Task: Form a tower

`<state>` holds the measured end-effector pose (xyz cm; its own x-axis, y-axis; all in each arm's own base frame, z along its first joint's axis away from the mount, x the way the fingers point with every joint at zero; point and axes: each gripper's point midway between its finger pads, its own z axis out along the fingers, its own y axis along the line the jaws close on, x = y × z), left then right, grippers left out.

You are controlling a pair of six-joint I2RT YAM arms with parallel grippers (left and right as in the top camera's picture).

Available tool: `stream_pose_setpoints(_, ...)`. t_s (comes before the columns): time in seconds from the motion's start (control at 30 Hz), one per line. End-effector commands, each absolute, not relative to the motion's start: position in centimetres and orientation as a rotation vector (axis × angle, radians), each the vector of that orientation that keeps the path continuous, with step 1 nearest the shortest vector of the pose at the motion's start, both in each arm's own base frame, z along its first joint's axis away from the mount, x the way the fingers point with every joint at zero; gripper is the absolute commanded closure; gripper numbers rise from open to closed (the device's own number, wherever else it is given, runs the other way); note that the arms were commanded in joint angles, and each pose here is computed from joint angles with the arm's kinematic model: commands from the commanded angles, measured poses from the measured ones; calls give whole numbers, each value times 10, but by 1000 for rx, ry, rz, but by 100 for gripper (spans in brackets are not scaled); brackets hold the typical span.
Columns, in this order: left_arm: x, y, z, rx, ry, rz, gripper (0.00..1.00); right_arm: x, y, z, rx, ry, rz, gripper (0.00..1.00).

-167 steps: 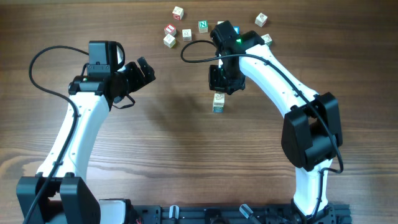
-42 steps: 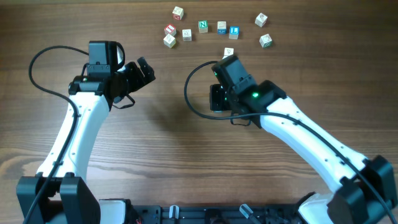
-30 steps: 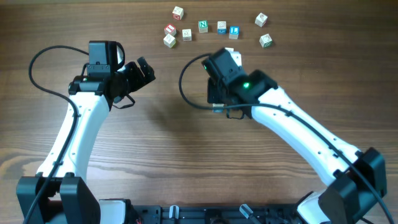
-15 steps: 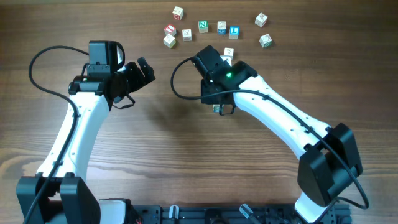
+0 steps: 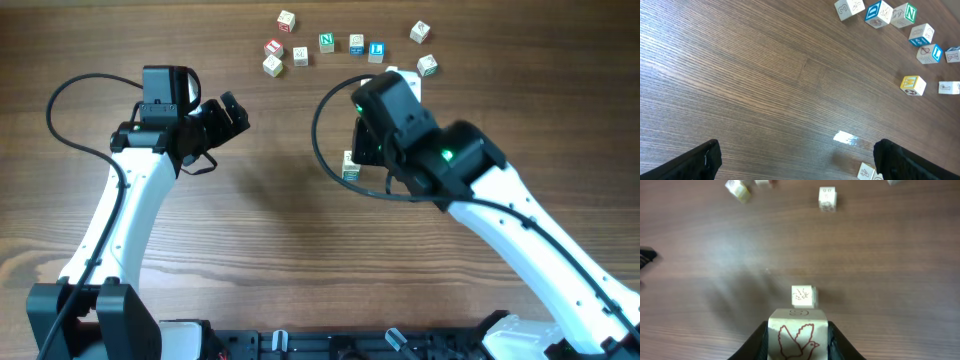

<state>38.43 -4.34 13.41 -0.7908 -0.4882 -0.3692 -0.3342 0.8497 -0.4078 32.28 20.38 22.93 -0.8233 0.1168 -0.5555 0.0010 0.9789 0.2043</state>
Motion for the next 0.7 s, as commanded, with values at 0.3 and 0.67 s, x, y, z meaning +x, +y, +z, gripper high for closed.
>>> stream_pose_setpoints(0.3,384,-43,133,-605,2555,-442,0,337,223,120,7,2675,164,91)
stream_pose_setpoints(0.67,384,-43,133,-605,2556,-442,0,339,228,109,-28,2694,178,90)
